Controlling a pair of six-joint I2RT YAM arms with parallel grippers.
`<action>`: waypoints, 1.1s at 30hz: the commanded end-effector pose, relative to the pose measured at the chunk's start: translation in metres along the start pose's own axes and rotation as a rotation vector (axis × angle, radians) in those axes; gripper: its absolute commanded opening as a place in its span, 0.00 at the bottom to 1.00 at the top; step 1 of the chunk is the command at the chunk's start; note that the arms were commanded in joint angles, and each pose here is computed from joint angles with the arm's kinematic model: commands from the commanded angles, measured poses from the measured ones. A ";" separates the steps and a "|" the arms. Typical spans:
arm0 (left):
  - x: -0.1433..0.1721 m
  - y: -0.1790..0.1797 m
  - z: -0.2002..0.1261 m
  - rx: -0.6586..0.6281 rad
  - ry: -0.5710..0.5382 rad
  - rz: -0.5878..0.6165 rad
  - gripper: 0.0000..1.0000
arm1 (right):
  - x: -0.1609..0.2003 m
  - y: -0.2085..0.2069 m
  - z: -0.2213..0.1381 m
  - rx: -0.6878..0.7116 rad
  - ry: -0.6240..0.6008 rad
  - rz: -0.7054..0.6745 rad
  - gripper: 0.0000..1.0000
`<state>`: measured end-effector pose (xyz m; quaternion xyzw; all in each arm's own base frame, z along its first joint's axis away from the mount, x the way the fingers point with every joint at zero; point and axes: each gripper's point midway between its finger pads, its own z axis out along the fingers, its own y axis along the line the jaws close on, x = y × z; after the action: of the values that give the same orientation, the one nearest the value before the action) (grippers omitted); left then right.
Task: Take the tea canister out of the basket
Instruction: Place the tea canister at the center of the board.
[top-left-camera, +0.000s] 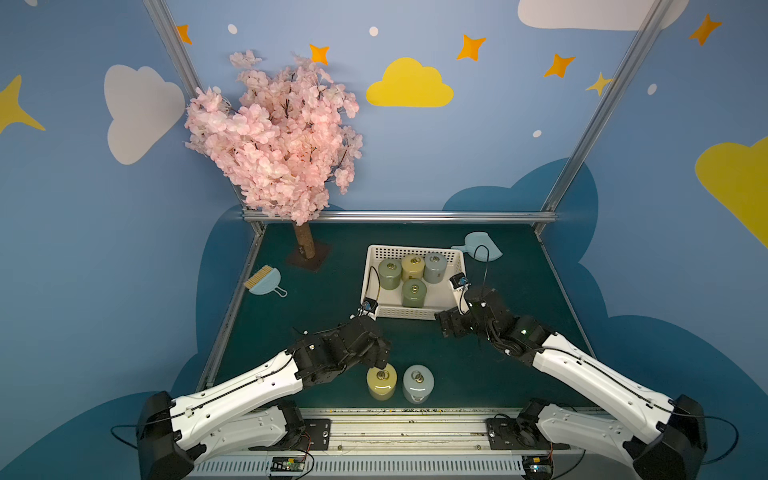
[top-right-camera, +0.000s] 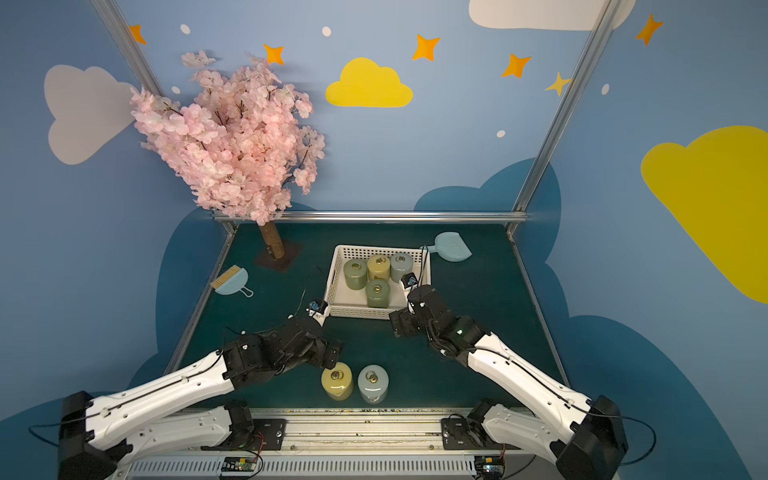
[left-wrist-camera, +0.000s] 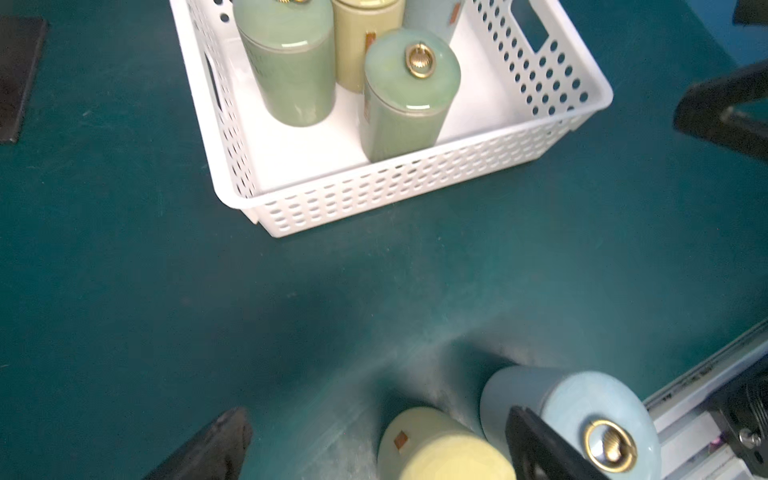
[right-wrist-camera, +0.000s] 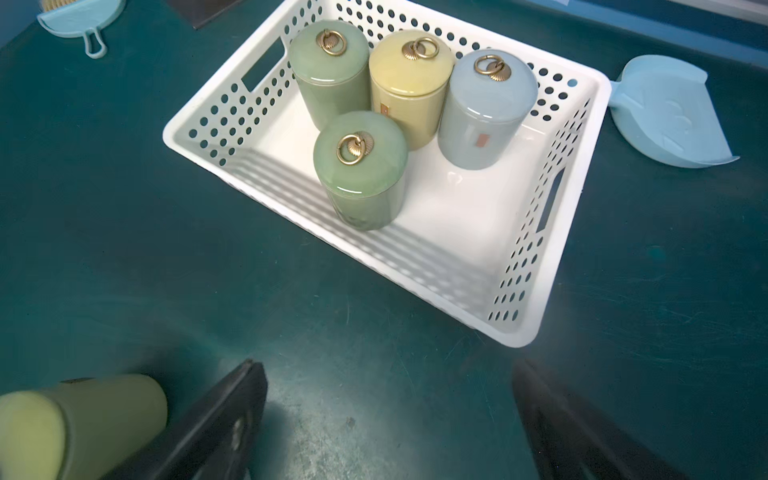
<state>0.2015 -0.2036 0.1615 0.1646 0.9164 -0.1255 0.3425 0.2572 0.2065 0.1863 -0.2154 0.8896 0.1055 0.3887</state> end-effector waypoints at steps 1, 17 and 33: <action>-0.009 0.005 0.004 0.041 -0.054 0.004 1.00 | -0.003 -0.001 0.000 0.008 0.050 0.037 0.98; -0.024 0.045 0.008 0.019 -0.317 0.001 1.00 | -0.026 0.011 0.040 0.028 0.208 0.096 0.98; -0.013 0.054 0.001 0.010 -0.396 0.054 1.00 | -0.041 0.027 0.093 0.037 0.337 0.072 0.98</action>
<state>0.2305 -0.1617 0.1601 0.1645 0.8329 -0.1574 0.5044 0.3283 0.2766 0.1565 -0.1926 0.9453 0.0736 0.2527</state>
